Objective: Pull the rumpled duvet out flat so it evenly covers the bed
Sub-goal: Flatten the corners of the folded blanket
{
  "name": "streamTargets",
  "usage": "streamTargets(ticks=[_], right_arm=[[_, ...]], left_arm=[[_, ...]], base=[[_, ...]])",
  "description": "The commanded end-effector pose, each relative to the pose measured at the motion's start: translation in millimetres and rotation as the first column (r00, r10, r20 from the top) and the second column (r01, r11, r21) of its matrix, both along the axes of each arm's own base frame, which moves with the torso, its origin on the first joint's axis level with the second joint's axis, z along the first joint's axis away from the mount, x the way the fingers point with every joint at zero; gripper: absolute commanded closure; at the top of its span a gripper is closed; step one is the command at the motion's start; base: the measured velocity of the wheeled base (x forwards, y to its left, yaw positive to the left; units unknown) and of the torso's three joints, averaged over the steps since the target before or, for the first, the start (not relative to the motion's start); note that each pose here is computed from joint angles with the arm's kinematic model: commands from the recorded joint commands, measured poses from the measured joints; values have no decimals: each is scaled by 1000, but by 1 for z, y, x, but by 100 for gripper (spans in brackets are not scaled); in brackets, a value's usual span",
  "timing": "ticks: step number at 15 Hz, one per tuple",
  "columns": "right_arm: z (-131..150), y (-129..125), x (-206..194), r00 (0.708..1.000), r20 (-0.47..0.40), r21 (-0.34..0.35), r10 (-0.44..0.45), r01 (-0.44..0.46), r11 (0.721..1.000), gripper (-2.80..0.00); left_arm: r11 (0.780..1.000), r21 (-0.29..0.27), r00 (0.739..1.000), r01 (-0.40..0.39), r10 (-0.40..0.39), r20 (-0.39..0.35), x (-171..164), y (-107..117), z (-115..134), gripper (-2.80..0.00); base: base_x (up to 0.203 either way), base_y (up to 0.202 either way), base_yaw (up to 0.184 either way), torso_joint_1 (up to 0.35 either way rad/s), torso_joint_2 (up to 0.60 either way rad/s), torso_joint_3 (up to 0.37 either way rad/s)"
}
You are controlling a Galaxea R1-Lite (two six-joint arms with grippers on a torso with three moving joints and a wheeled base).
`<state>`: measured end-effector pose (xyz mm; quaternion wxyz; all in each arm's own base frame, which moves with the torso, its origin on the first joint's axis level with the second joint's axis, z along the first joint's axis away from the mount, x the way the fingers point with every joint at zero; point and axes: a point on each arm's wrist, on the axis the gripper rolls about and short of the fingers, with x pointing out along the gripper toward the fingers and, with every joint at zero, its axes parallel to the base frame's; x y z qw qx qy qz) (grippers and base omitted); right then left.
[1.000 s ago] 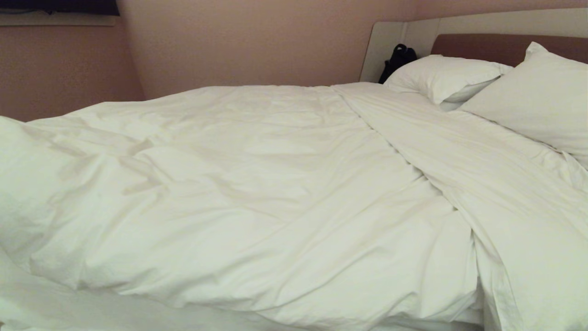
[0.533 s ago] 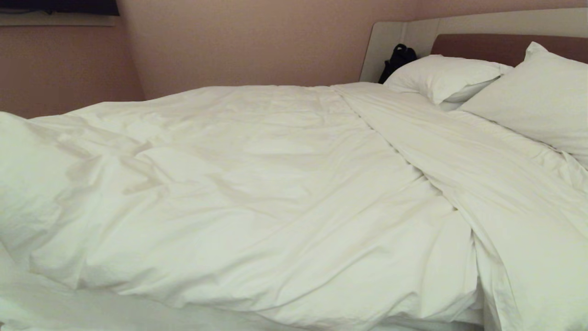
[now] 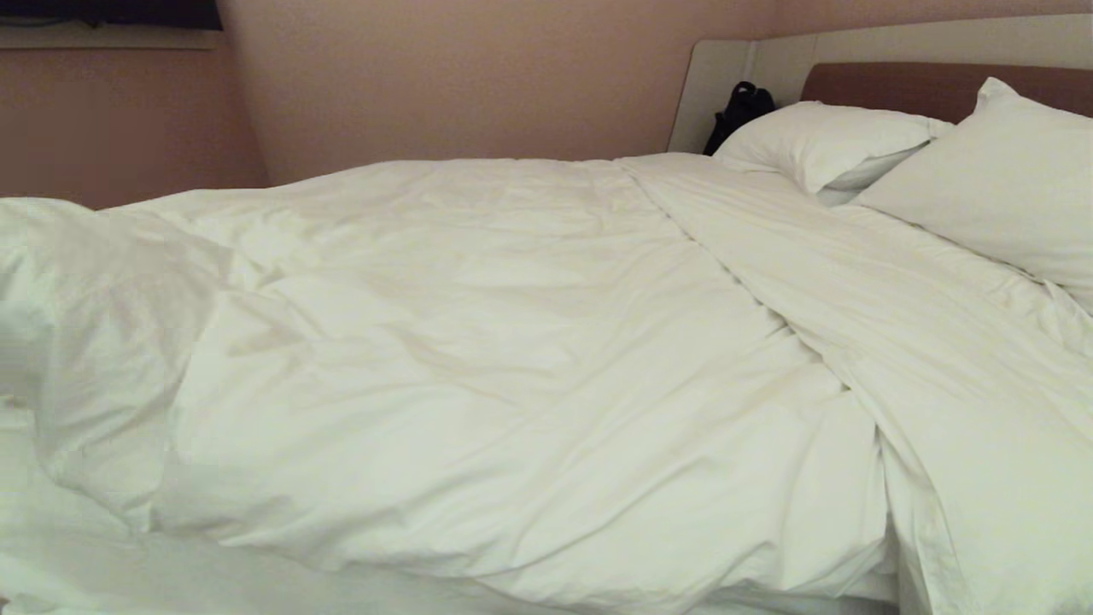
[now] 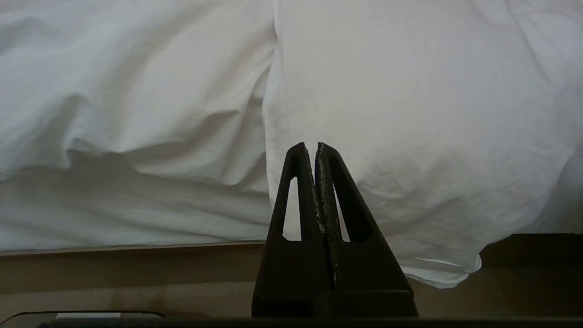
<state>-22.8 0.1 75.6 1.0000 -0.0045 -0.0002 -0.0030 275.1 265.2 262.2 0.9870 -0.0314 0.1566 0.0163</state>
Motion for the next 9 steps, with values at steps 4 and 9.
streamTargets(ticks=[4,9], right_arm=[[0,0,0,1000,1,0,1,-1,1000,0],[0,0,0,1000,1,0,0,0,1000,0]], left_arm=[[983,-174,997,-61,67,25,34,-53,14,-280],[950,-261,984,-172,153,-91,36,-79,-11,-280]], base=[[0,0,0,0,0,0],[0,0,0,0,0,0]])
